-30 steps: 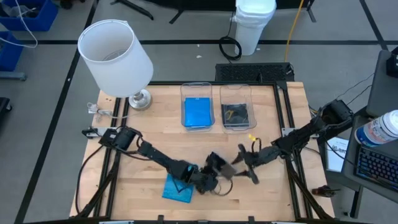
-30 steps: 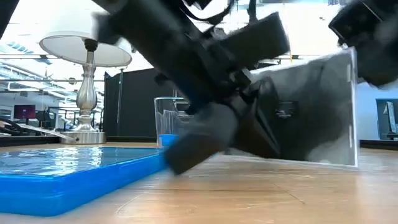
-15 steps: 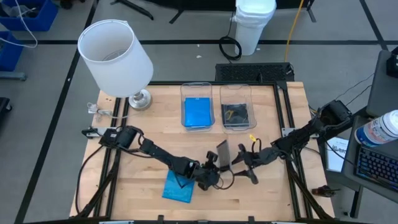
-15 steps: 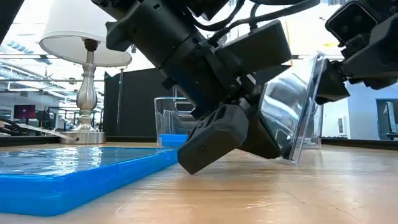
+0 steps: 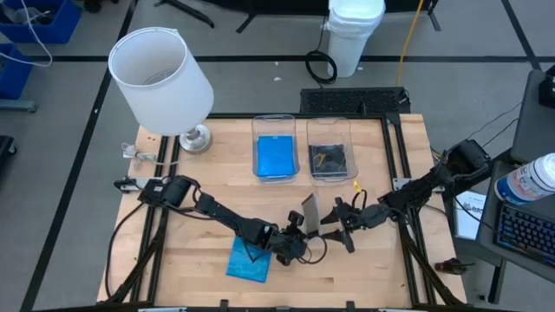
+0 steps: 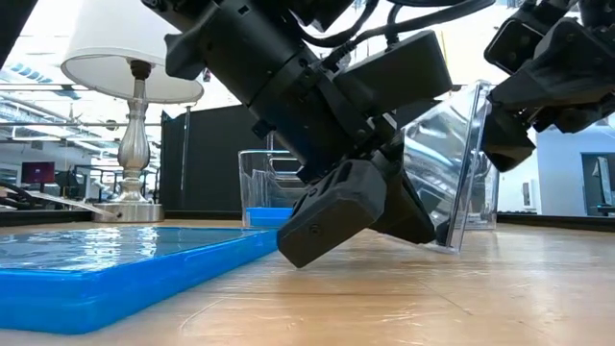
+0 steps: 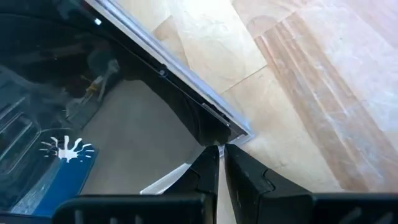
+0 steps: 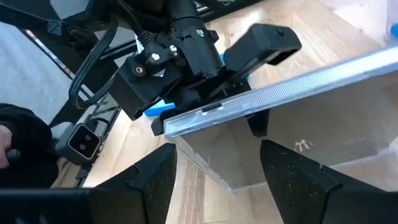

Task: Pick & place jewel cases by type
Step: Put the black CD case into the right transparent bin

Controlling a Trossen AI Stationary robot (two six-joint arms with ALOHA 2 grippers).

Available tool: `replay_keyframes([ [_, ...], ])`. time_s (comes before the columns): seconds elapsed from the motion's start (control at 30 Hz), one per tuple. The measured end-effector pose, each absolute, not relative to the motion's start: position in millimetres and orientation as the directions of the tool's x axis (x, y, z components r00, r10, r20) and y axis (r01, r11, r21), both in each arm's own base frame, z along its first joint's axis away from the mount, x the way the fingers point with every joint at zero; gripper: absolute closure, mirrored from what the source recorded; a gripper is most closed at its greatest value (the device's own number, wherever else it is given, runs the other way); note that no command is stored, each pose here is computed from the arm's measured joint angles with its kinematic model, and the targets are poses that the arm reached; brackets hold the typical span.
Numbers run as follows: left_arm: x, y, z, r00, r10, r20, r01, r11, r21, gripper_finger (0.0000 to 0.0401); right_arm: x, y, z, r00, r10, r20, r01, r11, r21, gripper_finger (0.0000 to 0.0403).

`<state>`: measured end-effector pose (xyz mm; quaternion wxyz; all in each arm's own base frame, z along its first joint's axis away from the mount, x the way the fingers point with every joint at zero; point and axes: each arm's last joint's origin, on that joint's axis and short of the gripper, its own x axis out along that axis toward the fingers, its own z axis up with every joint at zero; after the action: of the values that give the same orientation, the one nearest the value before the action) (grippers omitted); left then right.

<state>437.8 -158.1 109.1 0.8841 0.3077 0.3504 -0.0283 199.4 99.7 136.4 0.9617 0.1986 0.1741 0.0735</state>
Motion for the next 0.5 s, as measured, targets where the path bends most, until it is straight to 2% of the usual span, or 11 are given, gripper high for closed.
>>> replay_keyframes([
  [0.5,446.3,-152.7,116.3,0.807,0.16,-0.569,0.2,0.832,0.518,0.0366,196.6,104.6,135.7,0.92,0.235,-0.312,-0.081,0.896,0.436,0.0181],
])
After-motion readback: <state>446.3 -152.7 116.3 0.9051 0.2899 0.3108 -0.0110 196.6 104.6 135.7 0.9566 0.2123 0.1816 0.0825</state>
